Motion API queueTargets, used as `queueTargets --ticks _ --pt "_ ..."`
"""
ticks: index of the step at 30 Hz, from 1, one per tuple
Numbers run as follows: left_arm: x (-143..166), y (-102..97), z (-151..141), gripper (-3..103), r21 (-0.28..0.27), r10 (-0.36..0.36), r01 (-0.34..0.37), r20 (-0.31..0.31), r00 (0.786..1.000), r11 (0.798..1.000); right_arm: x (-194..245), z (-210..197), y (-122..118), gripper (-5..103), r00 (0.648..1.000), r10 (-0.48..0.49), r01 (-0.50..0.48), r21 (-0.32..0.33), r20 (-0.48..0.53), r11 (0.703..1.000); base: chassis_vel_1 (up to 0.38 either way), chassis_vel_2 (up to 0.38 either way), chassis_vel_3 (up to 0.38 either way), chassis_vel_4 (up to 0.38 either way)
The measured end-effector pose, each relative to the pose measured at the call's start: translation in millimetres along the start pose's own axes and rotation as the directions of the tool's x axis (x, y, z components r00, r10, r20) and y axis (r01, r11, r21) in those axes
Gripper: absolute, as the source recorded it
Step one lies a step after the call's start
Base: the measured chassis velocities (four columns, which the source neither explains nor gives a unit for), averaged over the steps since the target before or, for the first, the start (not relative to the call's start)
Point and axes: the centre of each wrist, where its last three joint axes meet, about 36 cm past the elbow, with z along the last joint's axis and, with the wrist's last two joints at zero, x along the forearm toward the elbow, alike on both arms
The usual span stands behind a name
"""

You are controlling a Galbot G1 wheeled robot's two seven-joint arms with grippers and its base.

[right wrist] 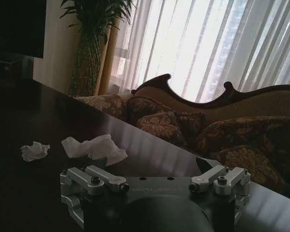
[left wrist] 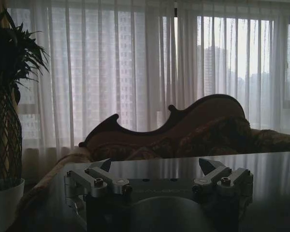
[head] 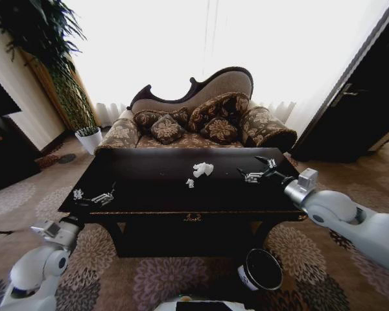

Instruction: Move to the front of the table and place the trash on the table into the trash bin.

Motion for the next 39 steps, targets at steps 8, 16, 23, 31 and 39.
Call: queueTargets --ticks 8,16,23,31,39 --pt "12 7.0 -8 100 -0.012 -0.039 0.039 0.018 0.999 0.999 -1 -11 6 100 1.0 -0.015 0.016 -0.024 0.024 1.0 0.0 0.0 0.0 0.0" --pt "18 10.8 -13 100 -0.014 -0.055 0.055 0.028 0.998 0.998 -6 -27 14 100 0.99 0.038 -0.009 -0.215 0.134 0.977 0.0 0.0 0.0 0.0" --pt "20 7.8 -10 100 -0.007 -0.058 0.058 0.023 0.998 0.998 -3 -48 21 100 0.949 0.16 -0.036 -0.415 0.27 0.909 0.0 0.0 0.0 0.0" --pt "27 4.7 -10 100 -0.019 -0.064 0.065 0.008 0.998 0.998 -10 -18 53 100 0.903 0.208 0.107 -0.664 0.377 0.74 0.0 0.0 0.0 0.0" --pt "40 7.7 -12 100 -0.044 -0.096 0.096 -0.011 0.995 0.994 -33 -3 76 100 0.883 0.216 0.18 -0.725 0.418 0.665 0.0 0.0 0.0 0.0"
